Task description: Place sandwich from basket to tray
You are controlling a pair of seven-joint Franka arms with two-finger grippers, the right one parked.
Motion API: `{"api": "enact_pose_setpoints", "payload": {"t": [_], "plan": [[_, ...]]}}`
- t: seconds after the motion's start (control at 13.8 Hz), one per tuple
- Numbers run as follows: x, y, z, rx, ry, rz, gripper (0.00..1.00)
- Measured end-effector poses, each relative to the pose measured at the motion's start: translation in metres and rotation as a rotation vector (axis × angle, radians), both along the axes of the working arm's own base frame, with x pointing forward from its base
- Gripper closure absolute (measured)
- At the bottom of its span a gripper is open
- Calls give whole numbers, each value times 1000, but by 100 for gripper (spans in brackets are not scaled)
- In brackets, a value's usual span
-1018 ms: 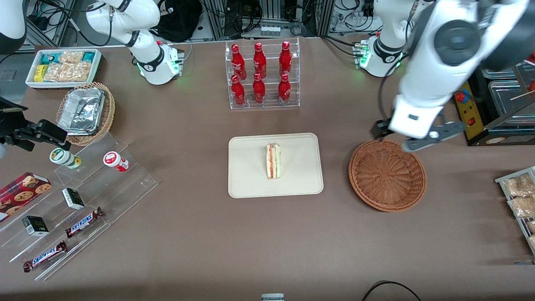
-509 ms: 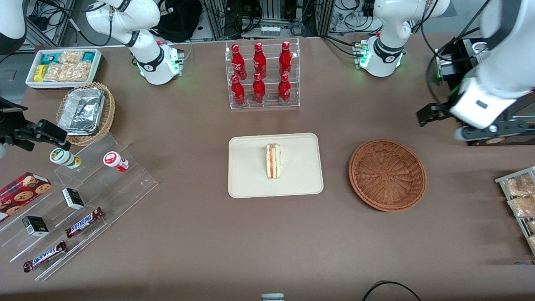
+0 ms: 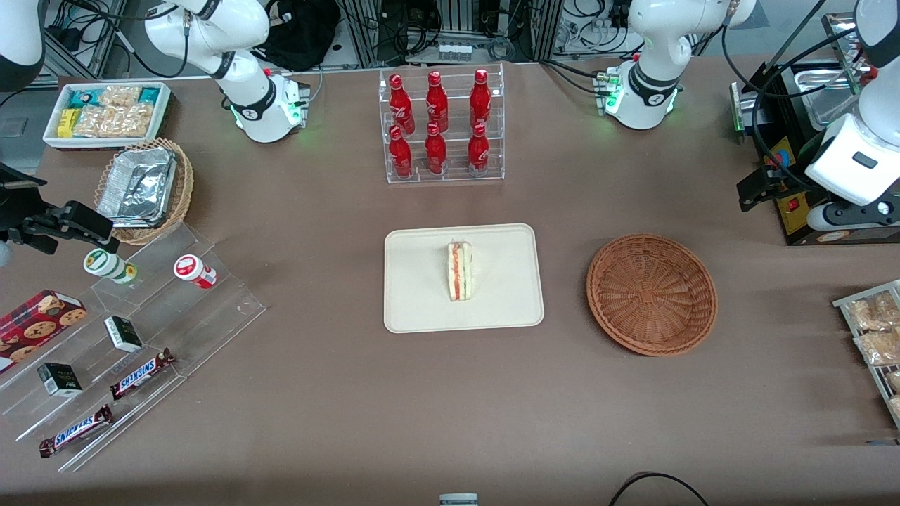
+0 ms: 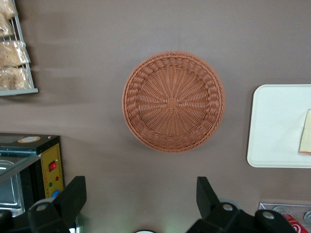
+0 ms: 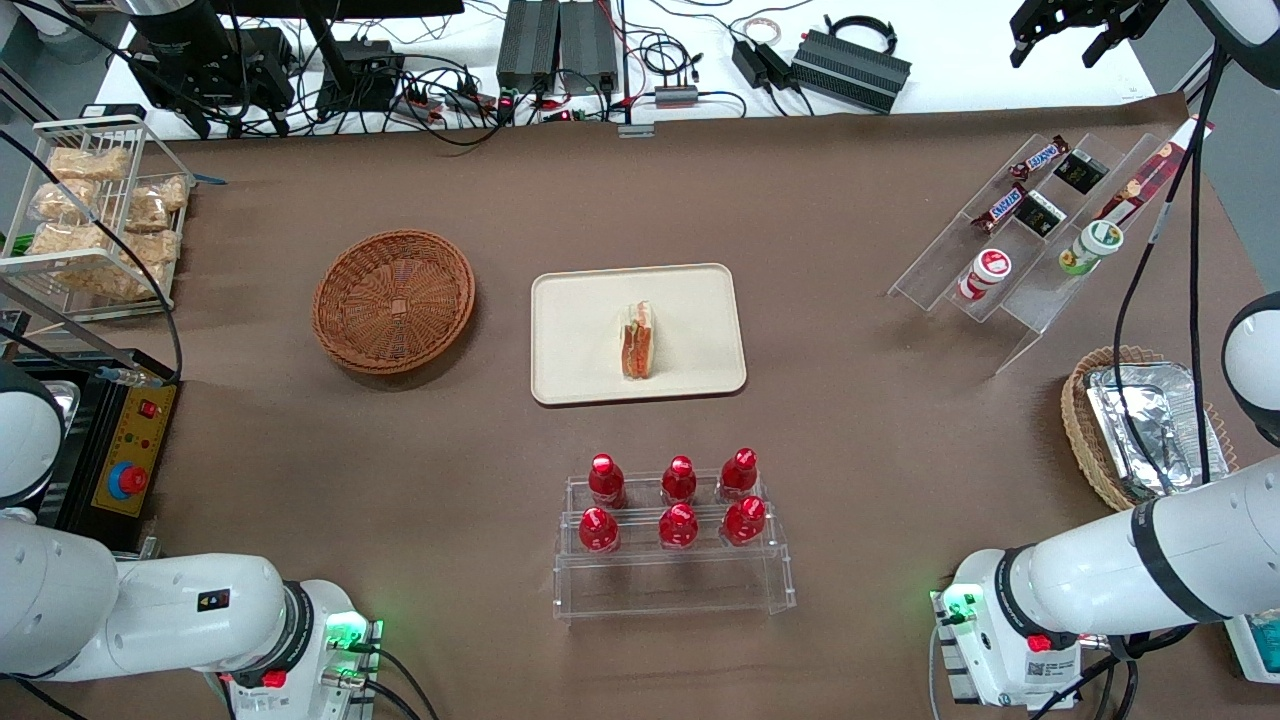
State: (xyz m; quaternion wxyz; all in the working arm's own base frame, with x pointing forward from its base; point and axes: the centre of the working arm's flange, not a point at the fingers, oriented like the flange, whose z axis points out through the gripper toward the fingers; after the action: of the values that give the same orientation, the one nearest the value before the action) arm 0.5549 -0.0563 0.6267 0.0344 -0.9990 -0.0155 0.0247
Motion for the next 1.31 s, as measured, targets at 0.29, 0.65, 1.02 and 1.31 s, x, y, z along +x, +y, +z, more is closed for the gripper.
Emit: {"api": "enact_pose_setpoints", "payload": {"t": [0.29, 0.65, 1.02, 1.31], "plan": [[11, 3, -1, 0, 3, 2, 0], [-5, 11, 7, 13, 57, 14, 0], [-21, 7, 13, 13, 49, 4, 0], [-20, 11, 13, -15, 52, 3, 0]]}}
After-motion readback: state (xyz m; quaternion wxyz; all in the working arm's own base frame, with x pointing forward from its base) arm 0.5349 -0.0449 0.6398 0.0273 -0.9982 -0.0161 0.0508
